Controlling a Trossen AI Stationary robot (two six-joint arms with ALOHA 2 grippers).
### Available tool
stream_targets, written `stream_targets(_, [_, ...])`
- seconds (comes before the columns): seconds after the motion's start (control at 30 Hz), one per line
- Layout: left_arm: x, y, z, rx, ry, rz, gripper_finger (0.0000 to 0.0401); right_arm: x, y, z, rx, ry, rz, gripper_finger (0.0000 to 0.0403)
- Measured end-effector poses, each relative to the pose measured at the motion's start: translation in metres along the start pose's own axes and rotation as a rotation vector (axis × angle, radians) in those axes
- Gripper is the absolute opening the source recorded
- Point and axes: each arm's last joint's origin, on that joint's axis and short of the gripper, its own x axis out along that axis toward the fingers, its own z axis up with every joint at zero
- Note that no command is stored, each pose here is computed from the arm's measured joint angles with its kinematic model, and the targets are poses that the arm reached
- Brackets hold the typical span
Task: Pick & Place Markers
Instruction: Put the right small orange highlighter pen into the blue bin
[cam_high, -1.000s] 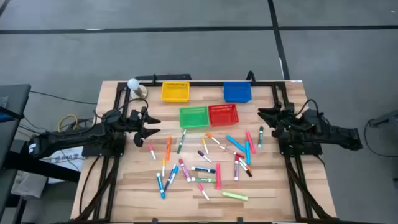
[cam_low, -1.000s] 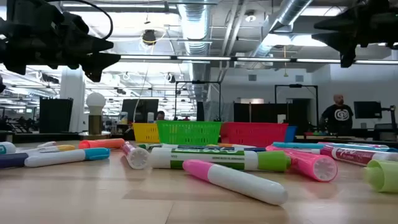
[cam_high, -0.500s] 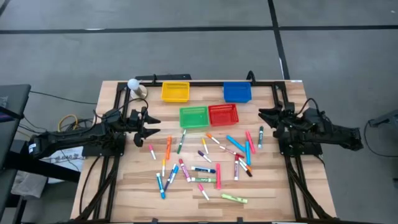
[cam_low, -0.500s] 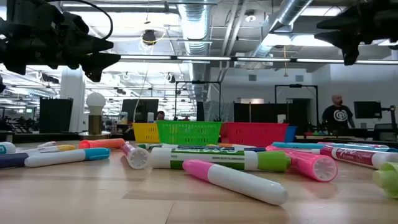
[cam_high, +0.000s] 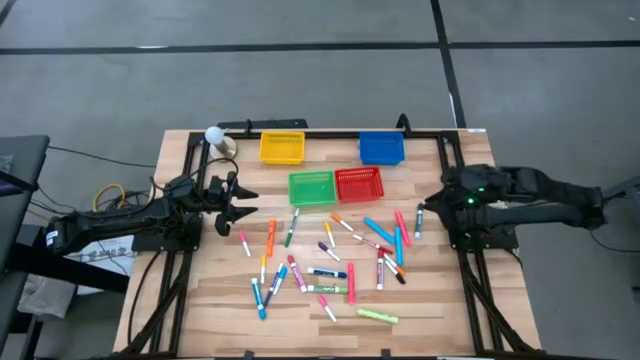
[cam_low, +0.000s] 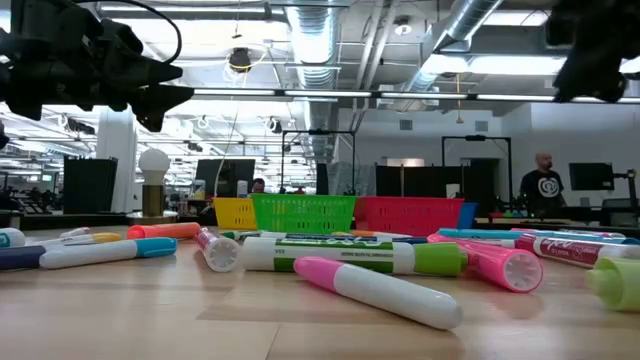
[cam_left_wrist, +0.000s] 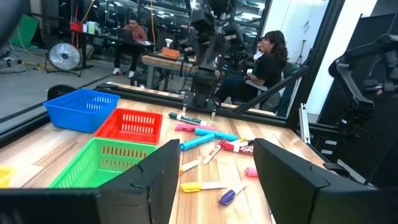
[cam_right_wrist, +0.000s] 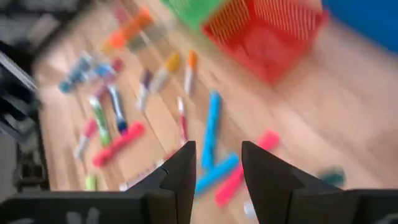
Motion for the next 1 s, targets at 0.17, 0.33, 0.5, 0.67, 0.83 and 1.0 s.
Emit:
stream_targets(0.17, [0.0, 0.0, 0.0, 0.0, 0.0, 0.0, 0.0204, 0.011, 0.005, 0.008, 0.155, 0.208, -0.16, 0.0118])
stream_targets(0.33, [0.0, 0.0, 0.0, 0.0, 0.0, 0.0, 0.0204, 0.023, 0.004, 0.006, 0.285, 0.364, -0.306, 0.0118])
stream_targets(0.5, [0.0, 0.0, 0.0, 0.0, 0.0, 0.0, 0.0204, 0.033, 0.006, 0.008, 0.347, 0.409, -0.363, 0.0118])
stream_targets(0.67, [0.0, 0.0, 0.0, 0.0, 0.0, 0.0, 0.0204, 0.037, 0.006, 0.009, 0.435, 0.408, -0.399, 0.0121])
stream_targets(0.83, [0.0, 0.0, 0.0, 0.0, -0.001, 0.0, 0.0204, 0.045, 0.005, 0.007, 0.511, 0.377, -0.395, 0.0149])
stream_targets(1.0, [0.0, 0.0, 0.0, 0.0, 0.0, 0.0, 0.0204, 0.053, 0.008, 0.011, 0.514, 0.332, -0.34, 0.0188])
